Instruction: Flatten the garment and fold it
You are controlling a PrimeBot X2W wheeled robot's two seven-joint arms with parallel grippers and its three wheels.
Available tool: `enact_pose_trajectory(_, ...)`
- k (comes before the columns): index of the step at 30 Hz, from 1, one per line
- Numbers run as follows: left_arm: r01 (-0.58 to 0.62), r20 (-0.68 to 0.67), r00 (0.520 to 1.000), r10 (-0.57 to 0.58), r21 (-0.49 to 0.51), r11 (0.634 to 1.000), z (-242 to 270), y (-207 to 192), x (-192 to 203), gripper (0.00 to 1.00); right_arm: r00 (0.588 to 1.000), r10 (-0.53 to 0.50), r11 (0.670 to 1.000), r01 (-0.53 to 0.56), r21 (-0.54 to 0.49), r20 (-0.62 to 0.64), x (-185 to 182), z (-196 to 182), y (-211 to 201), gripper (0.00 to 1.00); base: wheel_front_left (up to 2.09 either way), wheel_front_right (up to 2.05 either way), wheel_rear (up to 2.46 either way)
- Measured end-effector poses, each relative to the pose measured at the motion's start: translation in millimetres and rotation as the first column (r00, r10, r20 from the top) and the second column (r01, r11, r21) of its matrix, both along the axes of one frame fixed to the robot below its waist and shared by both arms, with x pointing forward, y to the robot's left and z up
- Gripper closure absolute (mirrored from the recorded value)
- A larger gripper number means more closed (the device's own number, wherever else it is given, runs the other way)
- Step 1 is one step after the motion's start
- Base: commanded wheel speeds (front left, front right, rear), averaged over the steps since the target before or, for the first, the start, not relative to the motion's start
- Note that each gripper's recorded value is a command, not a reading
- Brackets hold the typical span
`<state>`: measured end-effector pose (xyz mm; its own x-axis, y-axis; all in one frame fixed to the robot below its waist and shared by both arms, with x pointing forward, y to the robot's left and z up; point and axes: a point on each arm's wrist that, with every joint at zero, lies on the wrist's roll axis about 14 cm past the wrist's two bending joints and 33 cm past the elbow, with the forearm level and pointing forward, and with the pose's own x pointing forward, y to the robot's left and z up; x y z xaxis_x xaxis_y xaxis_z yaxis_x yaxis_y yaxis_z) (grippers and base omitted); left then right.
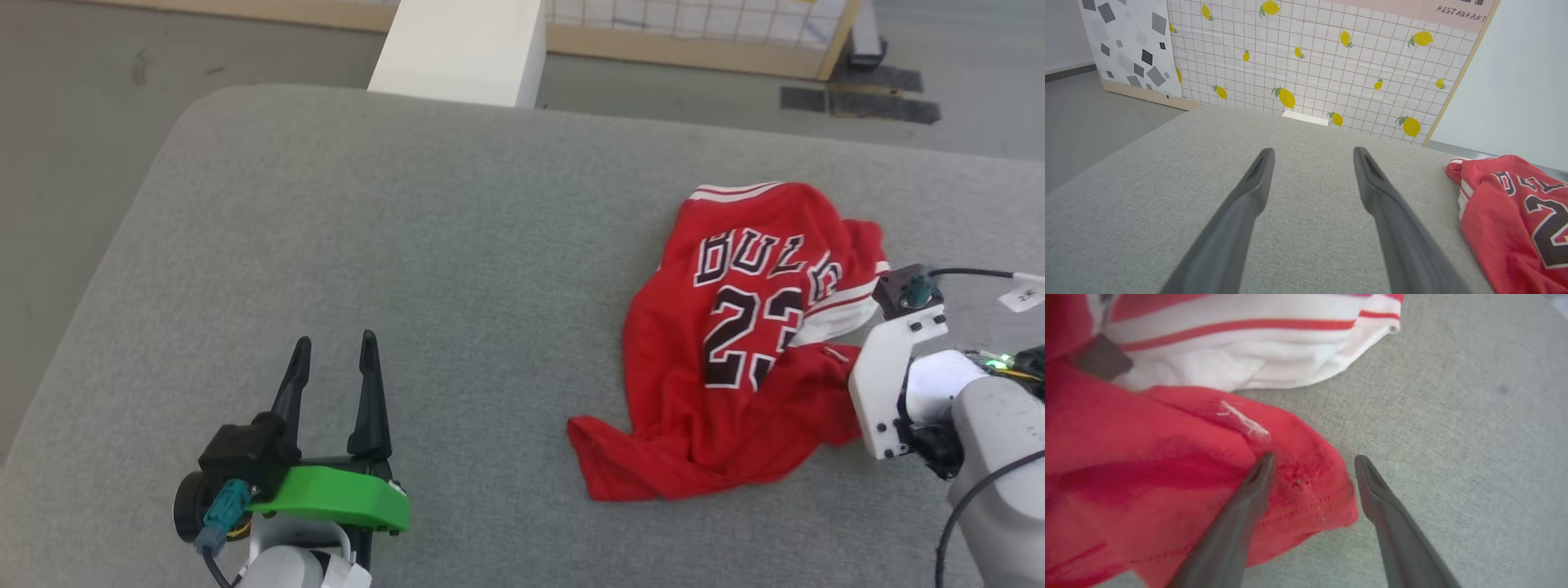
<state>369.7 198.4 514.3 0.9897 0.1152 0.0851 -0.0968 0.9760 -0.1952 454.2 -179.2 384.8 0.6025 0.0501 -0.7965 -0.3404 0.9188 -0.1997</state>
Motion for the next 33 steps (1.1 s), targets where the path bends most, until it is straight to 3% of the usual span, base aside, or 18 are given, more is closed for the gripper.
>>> enact_pose_trajectory(6, -0.029, -0.038, 0.999, 0.029, 0.006, 1.000, -13, 9, -1, 0.00, 0.993, 0.065, 0.998, -0.063, 0.014, -0.095, -3, -16, 14, 0.00, 0.00, 0.00, 0.00)
enact_pose_trajectory(7, -0.032, -0.039, 0.999, 0.032, 0.007, 0.999, -14, 10, -1, 0.00, 0.993, 0.063, 0.998, -0.061, 0.025, -0.099, -3, -15, 15, 0.37, 0.00, 0.00, 0.00)
enact_pose_trajectory(8, -0.031, -0.041, 0.999, 0.032, 0.005, 0.999, -14, 10, 0, 0.00, 0.993, 0.066, 0.997, -0.063, 0.039, -0.096, -3, -13, 16, 0.92, 0.00, 0.00, 0.00)
enact_pose_trajectory(9, -0.029, -0.041, 0.999, 0.029, 0.003, 1.000, -15, 9, 1, 0.00, 0.994, 0.068, 0.996, -0.064, 0.054, -0.088, -3, -11, 18, 1.00, 0.00, 0.00, 0.00)
enact_pose_trajectory(11, -0.019, -0.041, 0.999, 0.019, 0.001, 1.000, -16, 6, 2, 0.00, 0.997, 0.059, 0.993, -0.053, 0.106, -0.055, -1, -4, 21, 1.00, 0.00, 0.00, 0.00)
enact_pose_trajectory(14, 0.000, -0.030, 1.000, 0.000, -0.003, 1.000, -13, 2, 4, 0.00, 0.996, -0.012, 0.976, -0.008, 0.219, 0.091, 15, 27, 17, 1.00, 0.00, 0.00, 0.00)
enact_pose_trajectory(17, 0.015, -0.012, 1.000, -0.015, -0.010, 1.000, -8, -1, 5, 0.00, 0.958, -0.119, 0.953, 0.037, 0.300, 0.261, 30, 73, -8, 1.00, 0.00, 0.00, 0.00)
enact_pose_trajectory(20, 0.040, 0.002, 0.999, -0.040, -0.016, 0.999, -4, -8, 6, 0.00, 0.919, -0.212, 0.940, 0.099, 0.326, 0.332, 15, 93, -41, 1.00, 0.00, 0.00, 0.00)
enact_pose_trajectory(22, 0.055, 0.013, 0.998, -0.055, -0.020, 0.998, -1, -13, 7, 0.00, 0.911, -0.281, 0.929, 0.179, 0.323, 0.303, -15, 83, -67, 1.00, 0.00, 0.00, 0.00)
enact_pose_trajectory(25, 0.079, 0.030, 0.997, -0.078, -0.024, 0.997, 4, -20, 9, 0.00, 0.913, -0.372, 0.895, 0.305, 0.326, 0.166, -72, 47, -84, 1.00, 0.00, 0.00, 0.00)
enact_pose_trajectory(30, 0.116, 0.039, 0.993, -0.115, -0.030, 0.993, 6, -31, 12, 0.00, 0.899, -0.410, 0.844, 0.438, 0.310, -0.153, -170, -19, -60, 1.00, 0.00, 0.00, 0.00)
enact_pose_trajectory(33, 0.120, 0.032, 0.992, -0.119, -0.031, 0.992, 4, -32, 11, 0.00, 0.889, -0.410, 0.832, 0.456, 0.317, -0.203, -183, -24, -52, 1.00, 0.00, 0.00, 0.00)
